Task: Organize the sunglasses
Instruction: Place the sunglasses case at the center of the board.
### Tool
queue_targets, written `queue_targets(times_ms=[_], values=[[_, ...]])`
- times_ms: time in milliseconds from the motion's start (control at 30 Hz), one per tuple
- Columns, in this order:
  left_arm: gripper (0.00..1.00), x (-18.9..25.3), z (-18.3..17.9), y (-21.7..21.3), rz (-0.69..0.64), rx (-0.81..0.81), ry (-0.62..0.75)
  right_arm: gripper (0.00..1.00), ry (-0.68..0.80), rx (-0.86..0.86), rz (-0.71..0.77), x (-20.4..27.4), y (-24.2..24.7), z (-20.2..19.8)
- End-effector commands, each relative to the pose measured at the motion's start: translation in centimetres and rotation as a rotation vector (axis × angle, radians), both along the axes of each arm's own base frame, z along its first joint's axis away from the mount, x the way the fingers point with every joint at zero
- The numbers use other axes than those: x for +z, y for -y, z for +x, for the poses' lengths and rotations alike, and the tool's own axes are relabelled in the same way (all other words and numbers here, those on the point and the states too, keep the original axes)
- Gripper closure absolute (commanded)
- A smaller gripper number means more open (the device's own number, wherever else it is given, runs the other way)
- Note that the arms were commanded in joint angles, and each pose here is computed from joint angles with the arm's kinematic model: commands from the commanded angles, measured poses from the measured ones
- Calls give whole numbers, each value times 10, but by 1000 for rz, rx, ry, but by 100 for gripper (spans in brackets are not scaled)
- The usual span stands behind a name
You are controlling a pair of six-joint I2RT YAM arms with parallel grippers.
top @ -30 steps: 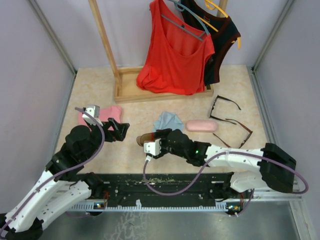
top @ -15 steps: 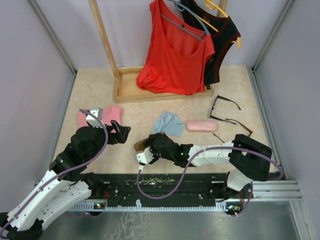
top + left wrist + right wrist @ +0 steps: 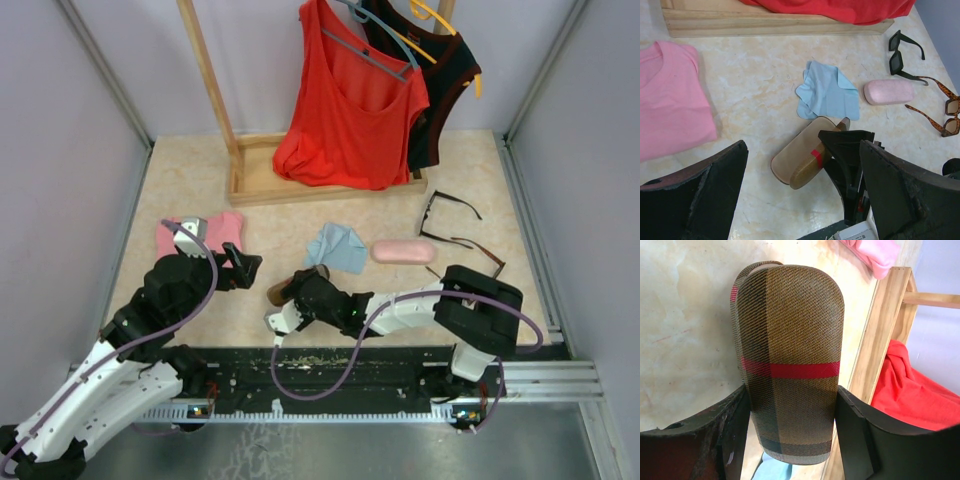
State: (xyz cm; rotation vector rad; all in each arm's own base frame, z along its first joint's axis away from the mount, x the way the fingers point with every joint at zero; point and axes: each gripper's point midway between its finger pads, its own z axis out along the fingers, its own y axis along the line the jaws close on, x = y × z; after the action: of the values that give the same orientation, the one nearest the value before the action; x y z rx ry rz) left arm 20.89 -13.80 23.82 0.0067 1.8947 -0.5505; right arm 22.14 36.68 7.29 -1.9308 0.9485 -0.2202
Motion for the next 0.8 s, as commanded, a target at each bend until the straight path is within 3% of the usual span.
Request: queue_targets(times_ms=[0,167,433,733,767], values=[[3,-3,-2,1,-8,-4,-5,86,49,1,123,43,-30,5],[2,-3,-2,5,-6,-25,-1,69,37,-1,83,27,-30,4],[2,-7,-2,3,-3,-15,-8,66,22,5,72,20,-28,-2],[2,-11,-2,1,0,-6,-15,48,6,21,66,16,-25,-10],[2,-12,-2,1,1,-6,-17,42,4,21,63,15,-24,-11]])
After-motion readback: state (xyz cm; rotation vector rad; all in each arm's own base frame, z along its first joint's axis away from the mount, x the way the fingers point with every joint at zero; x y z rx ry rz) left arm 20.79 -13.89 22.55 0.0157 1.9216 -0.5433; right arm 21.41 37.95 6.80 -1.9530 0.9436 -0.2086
